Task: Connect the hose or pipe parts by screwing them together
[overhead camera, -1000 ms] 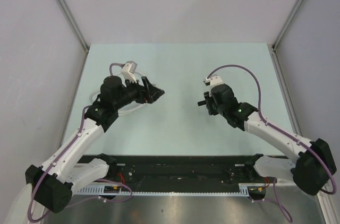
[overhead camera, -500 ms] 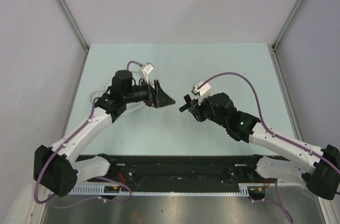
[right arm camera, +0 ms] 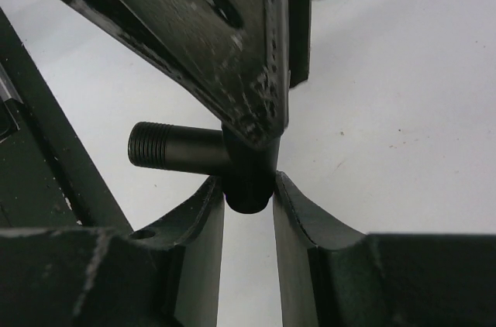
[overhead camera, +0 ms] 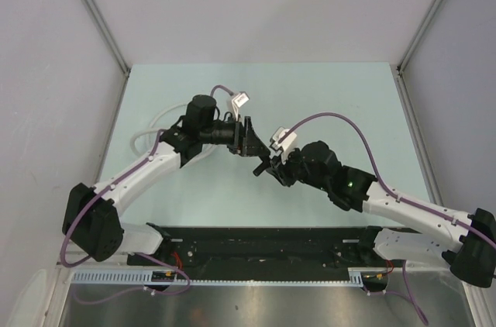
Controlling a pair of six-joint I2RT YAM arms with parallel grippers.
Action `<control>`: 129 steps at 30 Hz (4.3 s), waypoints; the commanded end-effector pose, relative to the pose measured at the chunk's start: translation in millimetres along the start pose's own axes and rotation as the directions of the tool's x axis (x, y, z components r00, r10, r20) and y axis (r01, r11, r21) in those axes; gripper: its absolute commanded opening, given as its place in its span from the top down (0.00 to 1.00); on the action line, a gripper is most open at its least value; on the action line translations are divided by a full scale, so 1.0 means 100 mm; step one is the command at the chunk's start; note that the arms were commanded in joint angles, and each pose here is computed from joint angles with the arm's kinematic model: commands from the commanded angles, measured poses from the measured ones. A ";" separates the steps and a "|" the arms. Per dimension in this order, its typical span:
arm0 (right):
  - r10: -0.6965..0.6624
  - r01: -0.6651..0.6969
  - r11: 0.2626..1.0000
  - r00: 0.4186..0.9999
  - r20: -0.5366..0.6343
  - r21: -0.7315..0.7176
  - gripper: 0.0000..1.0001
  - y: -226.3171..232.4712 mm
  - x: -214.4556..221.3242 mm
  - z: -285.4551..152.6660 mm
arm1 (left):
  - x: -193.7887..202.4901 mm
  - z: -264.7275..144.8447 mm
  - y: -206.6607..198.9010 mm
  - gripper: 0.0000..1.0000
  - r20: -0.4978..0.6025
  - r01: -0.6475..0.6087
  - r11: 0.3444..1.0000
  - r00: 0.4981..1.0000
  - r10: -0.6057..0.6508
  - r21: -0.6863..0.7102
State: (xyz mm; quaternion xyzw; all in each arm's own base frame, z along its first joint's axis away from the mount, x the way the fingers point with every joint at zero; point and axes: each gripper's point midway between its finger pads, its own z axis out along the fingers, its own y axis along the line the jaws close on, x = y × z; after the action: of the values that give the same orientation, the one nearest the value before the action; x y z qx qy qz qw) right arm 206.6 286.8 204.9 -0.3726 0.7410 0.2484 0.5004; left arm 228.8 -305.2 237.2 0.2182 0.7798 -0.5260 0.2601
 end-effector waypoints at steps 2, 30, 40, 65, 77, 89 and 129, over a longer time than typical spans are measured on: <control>-0.043 0.044 0.999 0.993 0.113 -0.008 0.96 0.02 -0.30 -0.11 | 0.01 0.09 -0.16 0.39 -0.052 -0.025 0.995 0.998 0.030 0.096; 0.655 -0.600 0.756 0.687 0.315 -0.262 0.21 0.21 -0.96 -0.29 | -0.58 -0.33 -0.50 1.00 0.429 0.018 0.997 0.902 -0.046 0.069; 0.719 -0.644 0.695 0.620 0.314 -0.320 0.41 0.25 -1.06 -0.08 | -0.57 -0.49 -0.66 0.99 0.492 -0.029 0.993 0.870 -0.034 0.119; 0.246 -0.195 0.828 0.969 0.029 -0.526 1.00 0.14 -0.57 -0.40 | -0.14 -0.65 -0.62 0.25 0.184 -0.191 0.964 0.970 0.157 0.184; 0.210 -0.174 0.793 0.978 -0.007 -0.584 1.00 0.33 -0.59 -0.36 | 0.04 -0.43 -0.59 0.29 0.085 -0.167 0.956 0.985 0.151 0.240; 0.208 -0.197 0.780 0.977 -0.051 -0.593 1.00 0.43 -0.53 -0.21 | 0.23 -0.25 -0.43 0.37 0.007 -0.112 0.964 0.994 0.113 0.243; 0.697 -0.716 0.696 0.691 0.192 0.054 0.22 -0.89 -0.58 0.71 | -0.52 -1.56 0.86 1.00 0.478 0.092 0.824 0.847 0.230 -0.559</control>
State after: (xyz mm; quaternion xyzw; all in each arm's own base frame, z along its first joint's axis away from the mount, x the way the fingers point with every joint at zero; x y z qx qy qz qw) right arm 248.6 319.8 233.2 -0.2414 0.7690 0.4423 0.3933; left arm 283.0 -186.1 237.5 0.0771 0.8031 -0.4240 0.4116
